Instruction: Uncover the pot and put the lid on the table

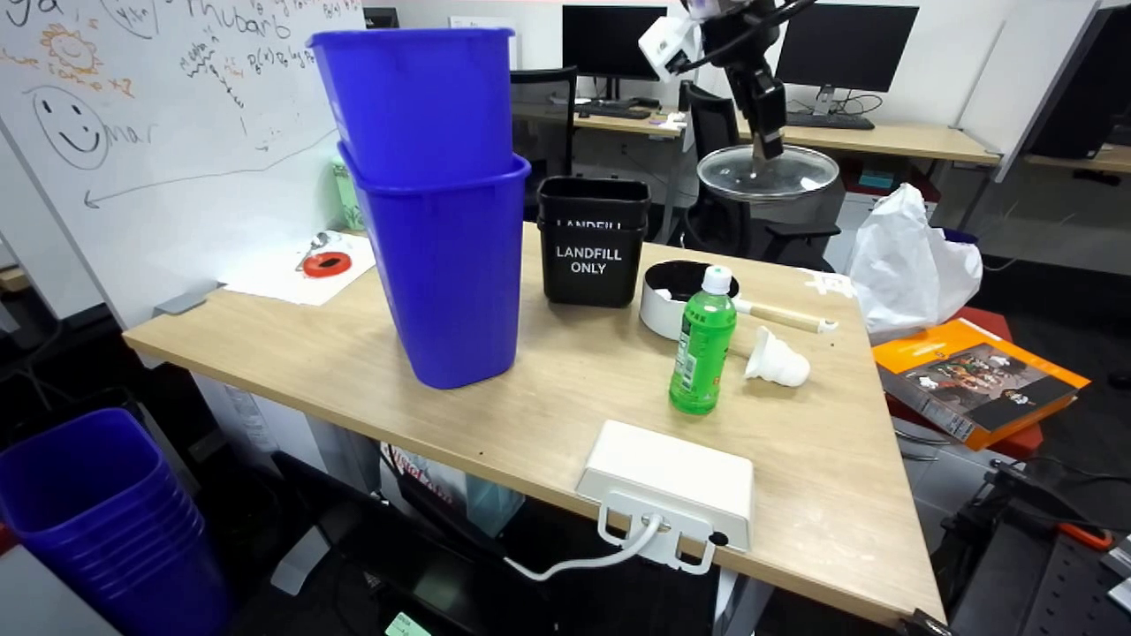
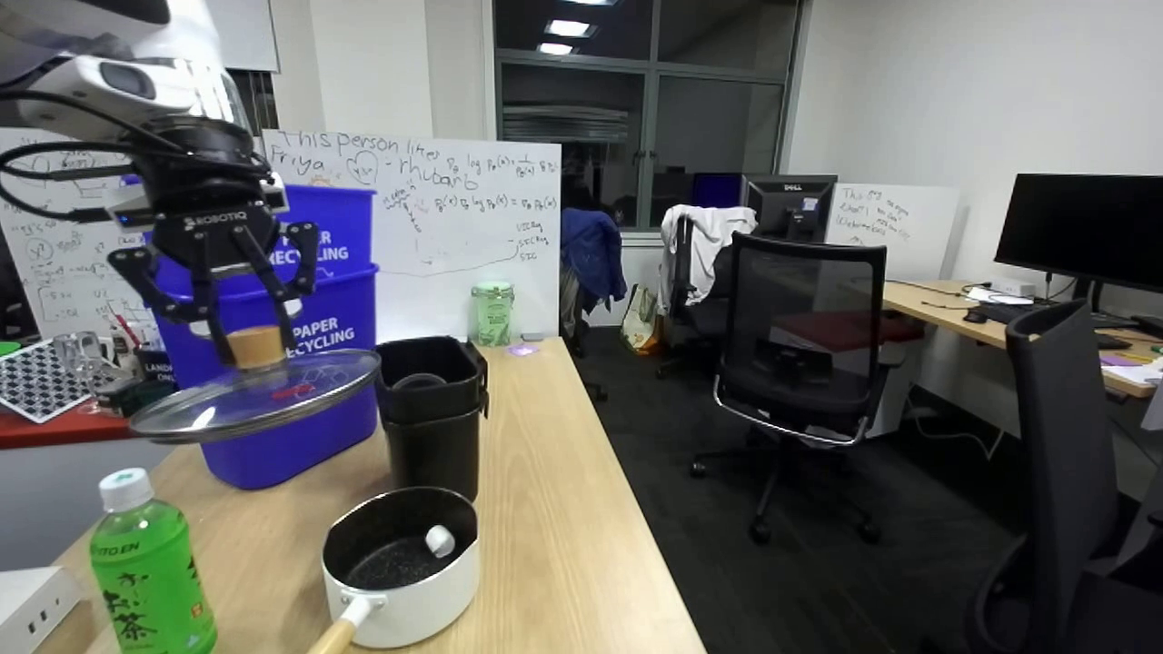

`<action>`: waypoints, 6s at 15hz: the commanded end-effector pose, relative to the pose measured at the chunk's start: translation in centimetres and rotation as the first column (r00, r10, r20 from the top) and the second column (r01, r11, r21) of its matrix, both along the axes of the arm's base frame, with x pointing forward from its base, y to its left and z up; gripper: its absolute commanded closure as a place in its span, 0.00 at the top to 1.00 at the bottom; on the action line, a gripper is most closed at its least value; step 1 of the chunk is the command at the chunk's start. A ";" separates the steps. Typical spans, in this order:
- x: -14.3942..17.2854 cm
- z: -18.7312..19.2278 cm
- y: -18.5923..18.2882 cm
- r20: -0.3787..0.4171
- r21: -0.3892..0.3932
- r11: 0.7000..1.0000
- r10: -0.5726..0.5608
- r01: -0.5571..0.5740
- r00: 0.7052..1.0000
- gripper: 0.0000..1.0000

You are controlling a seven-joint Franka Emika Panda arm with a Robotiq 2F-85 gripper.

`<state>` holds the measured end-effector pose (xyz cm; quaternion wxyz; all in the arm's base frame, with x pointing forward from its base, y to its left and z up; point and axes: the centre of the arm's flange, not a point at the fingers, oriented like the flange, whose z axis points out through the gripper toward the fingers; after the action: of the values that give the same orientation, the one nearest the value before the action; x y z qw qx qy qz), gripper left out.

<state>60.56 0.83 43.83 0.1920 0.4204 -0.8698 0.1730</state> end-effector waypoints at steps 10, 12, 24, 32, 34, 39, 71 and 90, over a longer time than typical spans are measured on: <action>-7.2 3.5 5.5 -0.083 -0.164 0.986 -0.037 0.023 0.996 0.16; -6.4 3.2 5.7 -0.069 -0.154 0.988 -0.011 0.001 0.998 0.41; -10.7 4.9 9.1 -0.150 -0.073 0.997 -0.040 0.030 0.988 0.16; -16.2 8.2 11.2 -0.240 -0.053 0.999 -0.016 0.003 0.971 0.41; -16.9 8.4 11.0 -0.242 -0.058 0.998 -0.018 0.004 0.970 0.41; -16.9 8.1 11.0 -0.250 -0.061 0.998 -0.022 0.007 0.968 0.41; -22.9 -2.9 5.3 -0.213 0.117 0.928 -0.325 0.354 0.922 0.41; -23.8 -10.9 5.8 -0.126 0.216 0.895 -0.371 0.390 0.920 0.16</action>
<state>36.70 5.89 34.74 0.2287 0.2783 -0.9328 0.0105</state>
